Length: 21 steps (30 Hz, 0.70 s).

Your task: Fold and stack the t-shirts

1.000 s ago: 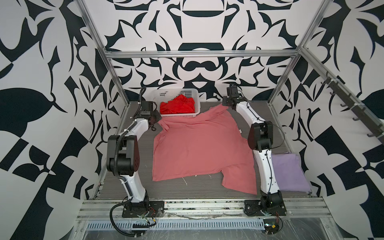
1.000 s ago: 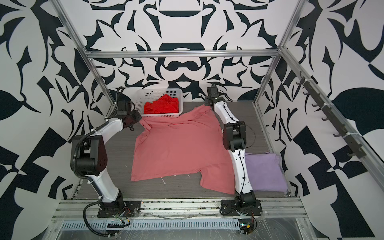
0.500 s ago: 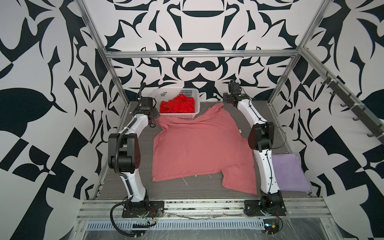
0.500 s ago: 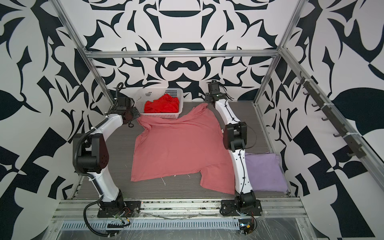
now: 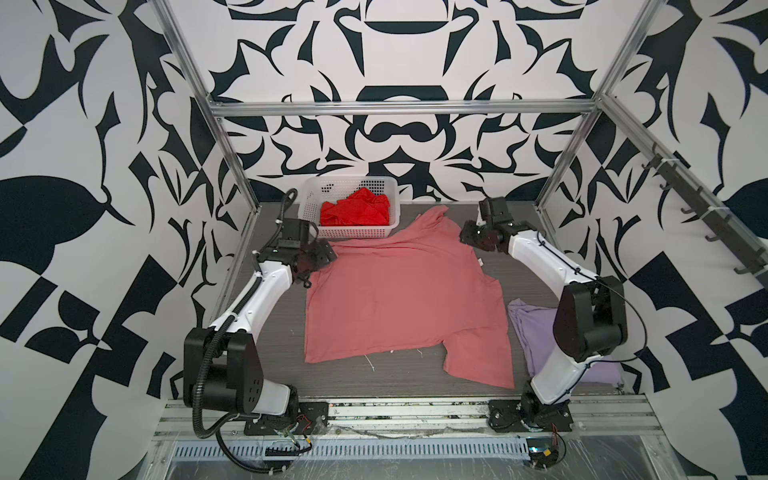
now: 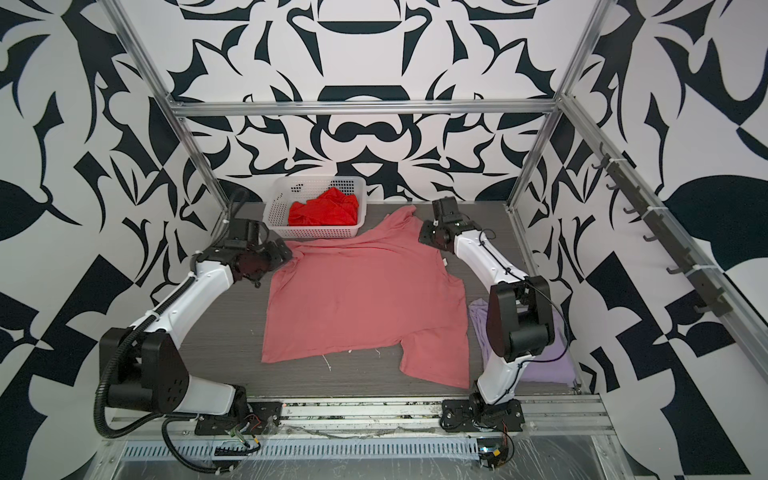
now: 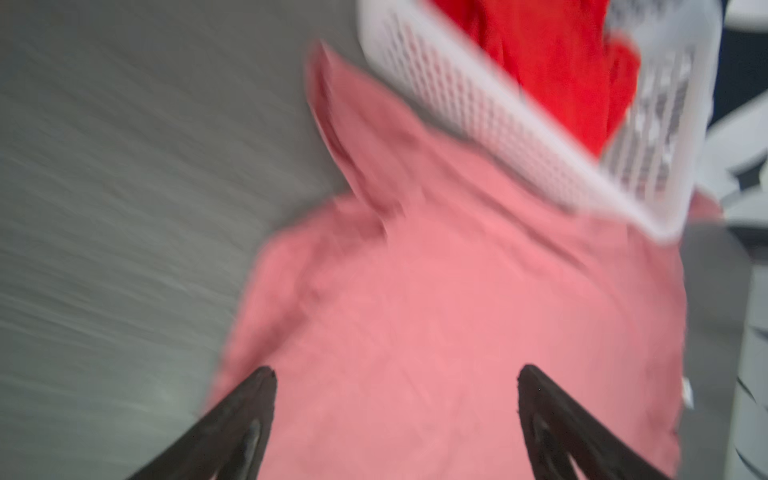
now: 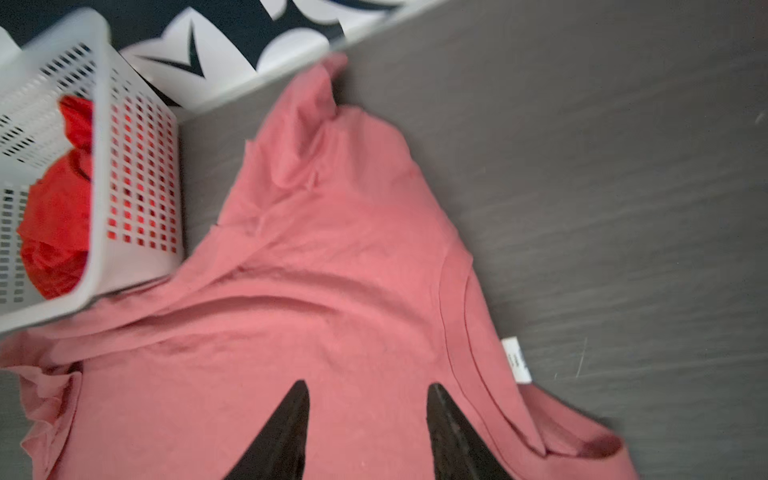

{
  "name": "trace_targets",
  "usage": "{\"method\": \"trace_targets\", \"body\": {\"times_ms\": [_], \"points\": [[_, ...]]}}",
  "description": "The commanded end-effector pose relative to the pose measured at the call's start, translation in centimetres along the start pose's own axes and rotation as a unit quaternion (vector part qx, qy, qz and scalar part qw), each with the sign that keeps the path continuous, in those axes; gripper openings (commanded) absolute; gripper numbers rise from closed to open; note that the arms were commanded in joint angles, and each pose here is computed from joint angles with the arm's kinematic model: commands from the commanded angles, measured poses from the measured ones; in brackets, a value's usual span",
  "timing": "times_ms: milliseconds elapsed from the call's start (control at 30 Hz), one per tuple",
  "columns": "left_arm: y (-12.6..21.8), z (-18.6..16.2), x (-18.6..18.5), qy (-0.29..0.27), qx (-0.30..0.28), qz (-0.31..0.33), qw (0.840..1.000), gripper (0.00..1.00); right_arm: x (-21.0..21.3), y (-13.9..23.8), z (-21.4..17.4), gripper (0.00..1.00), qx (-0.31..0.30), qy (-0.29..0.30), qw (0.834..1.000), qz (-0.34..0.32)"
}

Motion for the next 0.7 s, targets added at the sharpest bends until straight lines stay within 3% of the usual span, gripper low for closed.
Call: {"method": "trace_targets", "body": {"times_ms": [0,300,500,667], "points": [[-1.4,-4.9,-1.6,0.047,0.065,-0.039,0.996,0.93,-0.4,-0.2,-1.6,0.49,0.004,-0.057,0.998,0.034],[-4.1,-11.3,1.9,0.084,0.108,-0.005,0.991,0.91,-6.4,-2.9,-6.9,0.45,0.047,-0.107,0.993,-0.029],[-4.1,-16.7,5.4,0.14,0.15,0.053,0.977,0.91,-11.9,-1.1,-11.0,0.45,0.055,-0.156,0.982,-0.096],[-2.3,-20.2,8.2,0.176,0.161,0.107,0.965,0.91,-15.8,1.8,-13.4,0.46,0.043,-0.183,0.971,-0.147]]}}
Point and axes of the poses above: each gripper's point midway between its finger pads, its own y axis back along the fingers, its own x axis along the line the jaws close on, z = x × y, the point moved 2 cm from there along y, back along the fingers, and after that the axes turned 15 degrees about -y, right-handed, at the moved point
